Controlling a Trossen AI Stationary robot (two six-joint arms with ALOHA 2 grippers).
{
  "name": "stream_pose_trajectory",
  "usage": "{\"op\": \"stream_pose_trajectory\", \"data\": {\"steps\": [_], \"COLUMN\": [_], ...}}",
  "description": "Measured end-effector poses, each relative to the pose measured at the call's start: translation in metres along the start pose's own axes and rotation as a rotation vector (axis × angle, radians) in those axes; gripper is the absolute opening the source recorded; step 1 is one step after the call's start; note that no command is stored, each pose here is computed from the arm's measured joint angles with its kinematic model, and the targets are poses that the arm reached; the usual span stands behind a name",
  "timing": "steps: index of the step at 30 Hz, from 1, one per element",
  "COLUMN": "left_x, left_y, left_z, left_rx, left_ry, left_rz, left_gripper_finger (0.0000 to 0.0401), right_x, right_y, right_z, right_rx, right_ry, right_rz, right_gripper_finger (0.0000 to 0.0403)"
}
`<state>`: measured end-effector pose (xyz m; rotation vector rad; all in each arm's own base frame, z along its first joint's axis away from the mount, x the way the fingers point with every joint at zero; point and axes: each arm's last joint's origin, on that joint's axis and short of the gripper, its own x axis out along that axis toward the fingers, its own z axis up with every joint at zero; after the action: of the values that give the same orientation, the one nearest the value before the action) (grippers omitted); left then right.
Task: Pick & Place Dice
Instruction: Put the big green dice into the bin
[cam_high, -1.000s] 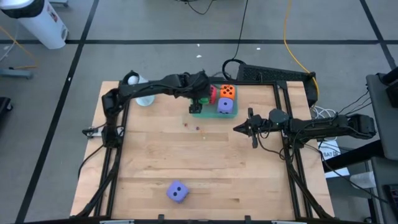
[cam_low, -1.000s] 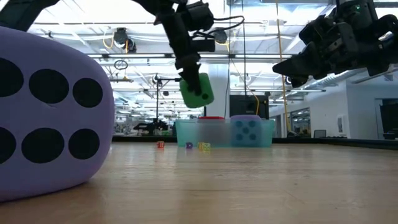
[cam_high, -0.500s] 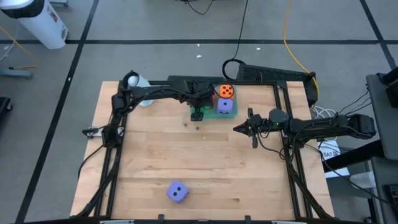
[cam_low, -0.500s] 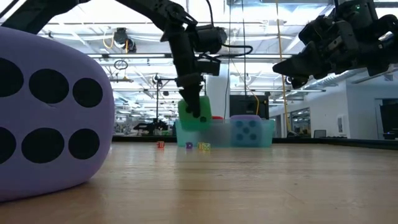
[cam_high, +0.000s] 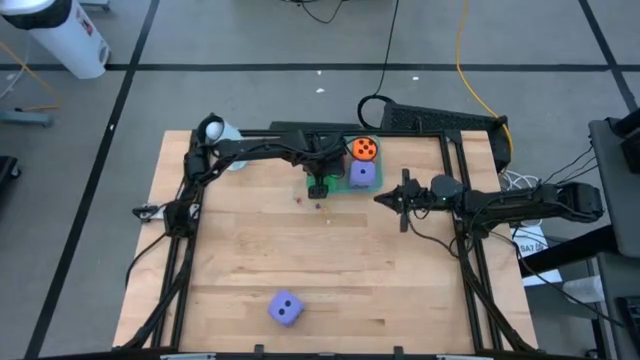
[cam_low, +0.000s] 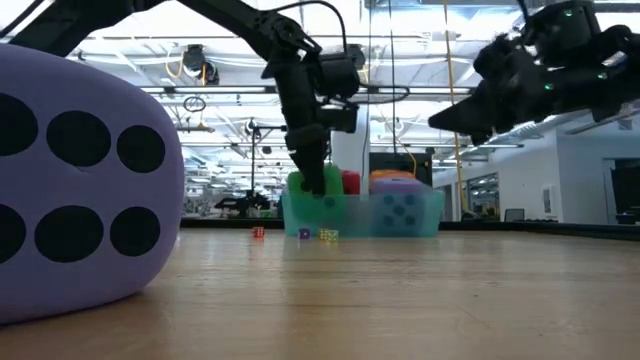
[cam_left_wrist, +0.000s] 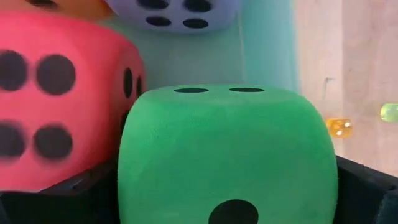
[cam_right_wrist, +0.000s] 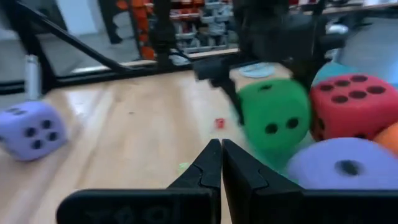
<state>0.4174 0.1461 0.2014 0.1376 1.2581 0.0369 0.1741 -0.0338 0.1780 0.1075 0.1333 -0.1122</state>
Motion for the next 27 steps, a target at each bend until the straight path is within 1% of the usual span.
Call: {"op": "stream_pose_trajectory", "data": {"steps": [1,5,8,10,13,19,22,27], "left_x": [0.002,0.006,0.0,-0.003,-0.001,-0.002,-0.002,-0.002], "left_y": [0.0,0.003,0.003,0.002,0.0,-0.01,-0.011,-0.012], "left_z": [-0.001,0.0,0.001,0.002,-0.001,0.004,0.006,0.006], "left_rx": [-0.007,-0.004,-0.006,-0.014,-0.013,0.055,0.057,0.04], "left_ry": [0.005,0.018,0.003,-0.002,0.023,0.013,0.01,0.013], "left_rz": [-0.003,0.065,0.09,0.086,0.056,0.055,0.073,0.092], "left_gripper_finger": [0.0397,0.0397,0.0399,0.0399,0.0399,0.04,0.04,0.04], "right_x": [0.003,0.016,0.024,0.027,0.028,0.034,0.045,0.078], "right_y": [-0.001,-0.004,-0.009,-0.011,-0.014,-0.02,-0.025,-0.033], "right_z": [0.002,0.01,0.016,0.019,0.018,0.015,0.014,0.023], "right_rx": [-0.014,-0.082,-0.084,-0.083,-0.08,-0.084,-0.086,-0.128], "right_ry": [0.002,0.015,0.018,0.013,0.026,0.02,0.042,0.056], "right_rz": [-0.019,-0.062,-0.082,-0.089,-0.099,-0.096,-0.098,-0.071], "right_gripper_finger": [0.0004,0.0004,0.0004,0.0004,0.0004,0.0004,0.0004,0.0004]}}
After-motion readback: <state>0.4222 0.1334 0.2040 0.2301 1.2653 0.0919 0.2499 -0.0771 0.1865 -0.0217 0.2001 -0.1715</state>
